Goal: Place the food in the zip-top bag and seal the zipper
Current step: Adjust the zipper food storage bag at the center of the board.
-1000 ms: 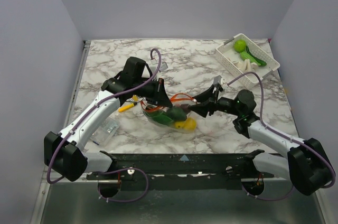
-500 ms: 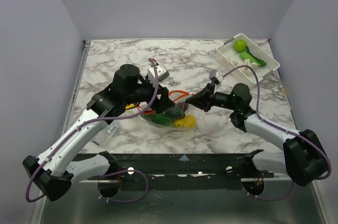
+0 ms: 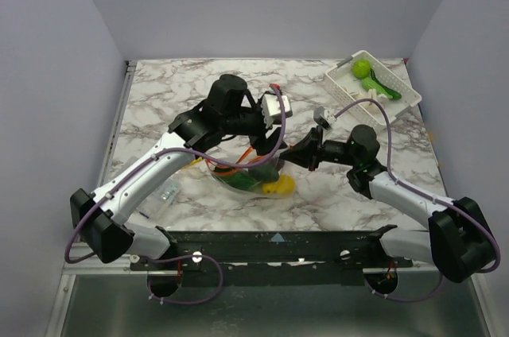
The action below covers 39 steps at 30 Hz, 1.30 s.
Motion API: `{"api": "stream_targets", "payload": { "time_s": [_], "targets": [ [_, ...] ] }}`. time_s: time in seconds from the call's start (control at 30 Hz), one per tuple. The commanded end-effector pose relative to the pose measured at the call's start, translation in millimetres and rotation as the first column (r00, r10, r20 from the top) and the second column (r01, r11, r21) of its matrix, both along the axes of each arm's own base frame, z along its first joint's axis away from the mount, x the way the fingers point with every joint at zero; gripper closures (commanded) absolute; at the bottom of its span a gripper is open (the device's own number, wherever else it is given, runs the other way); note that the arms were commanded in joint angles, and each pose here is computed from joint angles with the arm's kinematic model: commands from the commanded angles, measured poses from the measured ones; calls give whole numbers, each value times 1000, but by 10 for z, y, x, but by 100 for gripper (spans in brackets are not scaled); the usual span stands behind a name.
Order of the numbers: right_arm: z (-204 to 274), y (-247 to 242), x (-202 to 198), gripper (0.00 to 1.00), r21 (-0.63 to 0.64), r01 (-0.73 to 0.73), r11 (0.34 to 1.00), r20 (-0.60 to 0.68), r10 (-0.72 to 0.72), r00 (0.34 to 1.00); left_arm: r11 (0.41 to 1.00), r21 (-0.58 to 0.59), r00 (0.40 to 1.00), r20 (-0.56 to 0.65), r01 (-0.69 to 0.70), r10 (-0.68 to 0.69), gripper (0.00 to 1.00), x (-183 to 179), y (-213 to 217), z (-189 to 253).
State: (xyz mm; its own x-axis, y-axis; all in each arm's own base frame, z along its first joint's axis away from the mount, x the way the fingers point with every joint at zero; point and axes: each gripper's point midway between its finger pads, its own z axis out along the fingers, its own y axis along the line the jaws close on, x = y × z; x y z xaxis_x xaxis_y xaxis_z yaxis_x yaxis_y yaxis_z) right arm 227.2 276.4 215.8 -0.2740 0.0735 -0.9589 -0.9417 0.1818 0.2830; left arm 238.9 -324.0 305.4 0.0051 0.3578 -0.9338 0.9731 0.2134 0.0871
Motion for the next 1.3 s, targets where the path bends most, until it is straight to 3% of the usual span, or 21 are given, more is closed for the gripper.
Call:
{"api": "stream_targets", "payload": {
  "time_s": [0.0, 0.37, 0.63, 1.0, 1.17, 1.27],
  "targets": [
    [99, 9, -80, 100, -2, -41, 999, 43, 41, 998, 978, 54, 979, -14, 204, -203, 36, -195, -111, -73],
    [140, 1, -118, 100, 4, -53, 999, 54, 52, 997, 949, 96, 947, -152, 299, -283, 43, -243, -220, -334],
    [154, -5, -130, 100, 6, -52, 999, 55, 52, 997, 959, 102, 954, -171, 266, -246, 72, -164, -223, -360],
    [146, -15, -119, 100, 1, -39, 999, 53, 39, 998, 970, 39, 960, -156, 240, -231, 95, -152, -127, -213],
    [192, 22, -110, 69, 5, -56, 998, 61, 55, 997, 961, 6, 946, -178, 275, -270, 96, -227, -160, -167],
    [226, 49, -105, 65, 18, -61, 998, 65, 60, 996, 959, 7, 940, -201, 284, -277, 96, -235, -174, -172]
  ]
}}
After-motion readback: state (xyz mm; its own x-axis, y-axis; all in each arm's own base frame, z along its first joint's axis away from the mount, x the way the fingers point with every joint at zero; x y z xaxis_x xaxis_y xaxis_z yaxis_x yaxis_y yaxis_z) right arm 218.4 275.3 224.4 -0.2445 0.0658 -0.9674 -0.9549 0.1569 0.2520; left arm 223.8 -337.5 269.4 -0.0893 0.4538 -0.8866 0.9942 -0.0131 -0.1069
